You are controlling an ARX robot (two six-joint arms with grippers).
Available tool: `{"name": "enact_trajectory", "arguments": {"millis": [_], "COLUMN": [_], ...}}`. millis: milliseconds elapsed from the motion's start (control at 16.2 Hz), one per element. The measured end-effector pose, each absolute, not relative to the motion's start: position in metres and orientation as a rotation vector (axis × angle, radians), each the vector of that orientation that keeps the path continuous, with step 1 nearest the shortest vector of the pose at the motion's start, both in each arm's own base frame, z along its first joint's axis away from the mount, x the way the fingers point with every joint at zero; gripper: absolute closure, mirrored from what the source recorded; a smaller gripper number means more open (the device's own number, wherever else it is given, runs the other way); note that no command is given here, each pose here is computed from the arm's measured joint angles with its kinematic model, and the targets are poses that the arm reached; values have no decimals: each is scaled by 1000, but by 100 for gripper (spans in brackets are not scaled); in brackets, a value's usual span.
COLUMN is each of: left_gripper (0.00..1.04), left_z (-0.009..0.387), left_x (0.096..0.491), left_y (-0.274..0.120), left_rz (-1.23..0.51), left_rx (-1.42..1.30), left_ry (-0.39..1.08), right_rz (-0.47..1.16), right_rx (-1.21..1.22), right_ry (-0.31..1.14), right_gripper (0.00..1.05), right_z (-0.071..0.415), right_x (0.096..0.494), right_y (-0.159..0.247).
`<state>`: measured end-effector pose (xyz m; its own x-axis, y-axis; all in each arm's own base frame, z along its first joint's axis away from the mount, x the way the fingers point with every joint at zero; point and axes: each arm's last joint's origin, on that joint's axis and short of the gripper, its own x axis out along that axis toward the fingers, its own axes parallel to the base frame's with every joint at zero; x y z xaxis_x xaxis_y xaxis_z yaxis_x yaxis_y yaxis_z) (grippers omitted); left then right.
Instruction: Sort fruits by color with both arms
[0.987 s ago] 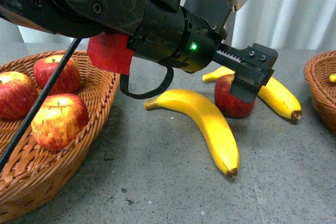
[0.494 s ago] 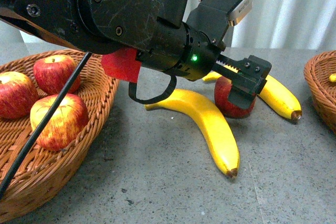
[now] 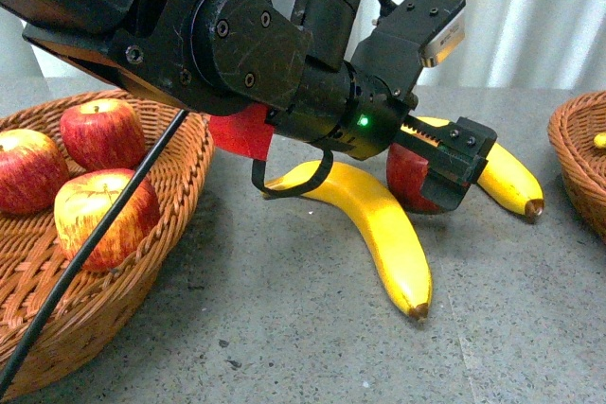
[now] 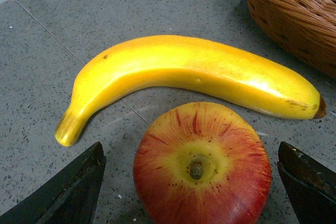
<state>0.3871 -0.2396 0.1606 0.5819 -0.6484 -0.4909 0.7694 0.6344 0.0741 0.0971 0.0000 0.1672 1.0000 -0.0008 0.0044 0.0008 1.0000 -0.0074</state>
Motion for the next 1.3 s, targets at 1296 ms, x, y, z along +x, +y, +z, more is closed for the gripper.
{"name": "enact_trajectory", "arguments": {"millis": [1296], "left_gripper": [36], "left_z": [245], "left_x": [388], "left_y": [-200], "left_rz": [-608], "left_rx": [293], "left_ry": [263], "right_rz": [-1], "right_rx": [-7], "right_ry": [-3], "right_gripper": [7], "right_z": [167], "right_x": [97], "right_y": [0]}}
